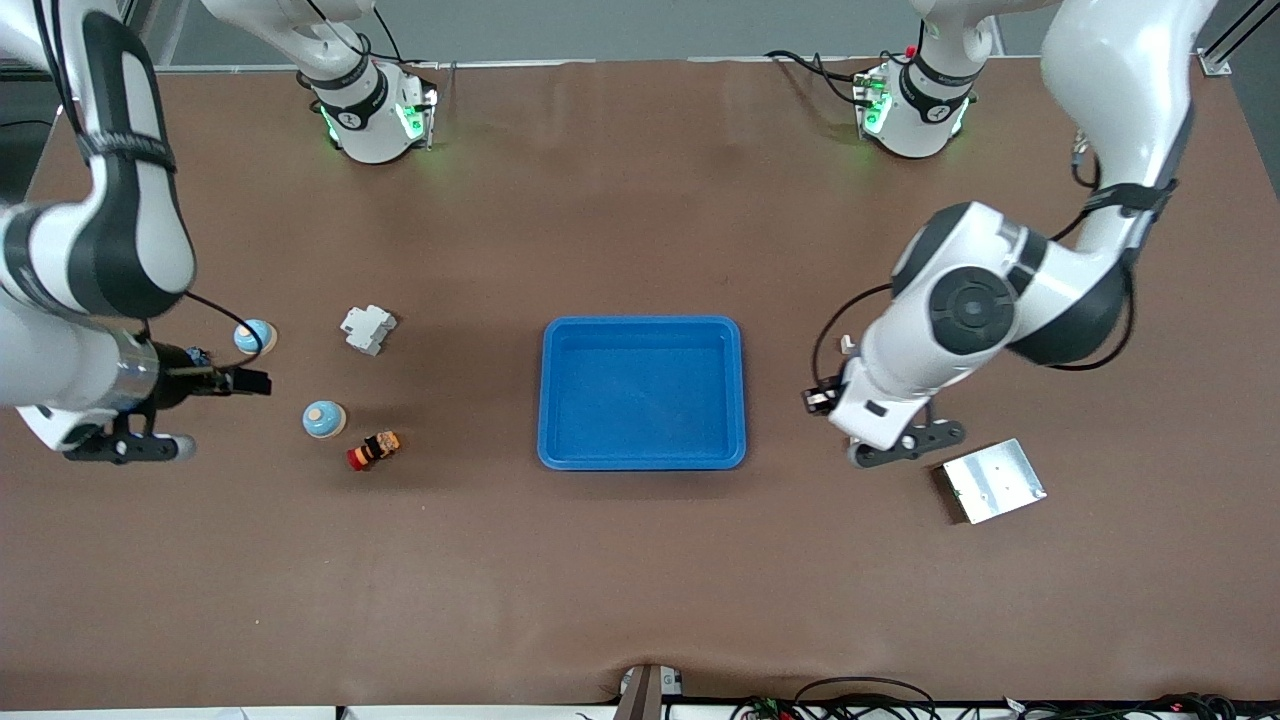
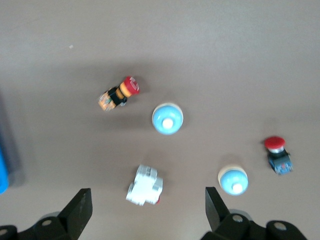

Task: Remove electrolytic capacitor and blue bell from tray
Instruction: 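Place the capacitor by the arc with the left gripper while the right gripper retracts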

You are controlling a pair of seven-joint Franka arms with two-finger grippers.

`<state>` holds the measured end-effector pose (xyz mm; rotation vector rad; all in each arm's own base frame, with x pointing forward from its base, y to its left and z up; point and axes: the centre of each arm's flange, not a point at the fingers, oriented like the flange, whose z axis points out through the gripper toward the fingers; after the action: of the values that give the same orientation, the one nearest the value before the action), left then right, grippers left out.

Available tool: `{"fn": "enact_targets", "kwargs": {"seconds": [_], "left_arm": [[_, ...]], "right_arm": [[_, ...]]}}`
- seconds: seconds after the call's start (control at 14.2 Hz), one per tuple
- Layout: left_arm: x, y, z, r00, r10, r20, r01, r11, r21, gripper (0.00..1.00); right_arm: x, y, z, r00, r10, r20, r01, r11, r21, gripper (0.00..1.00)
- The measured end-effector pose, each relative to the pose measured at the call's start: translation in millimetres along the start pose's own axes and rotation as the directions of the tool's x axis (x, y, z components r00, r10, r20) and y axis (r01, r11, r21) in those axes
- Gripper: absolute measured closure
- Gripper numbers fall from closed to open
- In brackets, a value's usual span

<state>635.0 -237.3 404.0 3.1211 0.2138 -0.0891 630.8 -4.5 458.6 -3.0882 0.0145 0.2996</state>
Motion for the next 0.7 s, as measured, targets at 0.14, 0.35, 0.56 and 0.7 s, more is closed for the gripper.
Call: {"fn": "enact_targets", "kwargs": {"seconds": [0.14,0.35,0.56,0.7], "left_arm": [[1,-34,-1,0.997,0.083,0.007,-0.083,0.996,0.026,0.67],[-5,-68,17,0.988,0.152,-0.027,-0.151,0.988,0.036,0.67],[-14,-100,61,0.976,0.202,-0.085,-0.202,0.979,0.009,0.67],[-20,-124,92,0.967,0.229,-0.114,-0.232,0.973,-0.014,0.67]], "right_arm": [[-27,-1,-38,1.0,0.002,-0.008,-0.002,1.0,0.007,0.0],[-70,2,-92,0.999,0.014,-0.036,-0.013,1.0,0.016,0.0],[-103,11,-134,0.995,0.027,-0.101,-0.025,0.999,0.021,0.0],[-112,16,-145,0.992,0.032,-0.122,-0.033,0.999,-0.003,0.0]]}}
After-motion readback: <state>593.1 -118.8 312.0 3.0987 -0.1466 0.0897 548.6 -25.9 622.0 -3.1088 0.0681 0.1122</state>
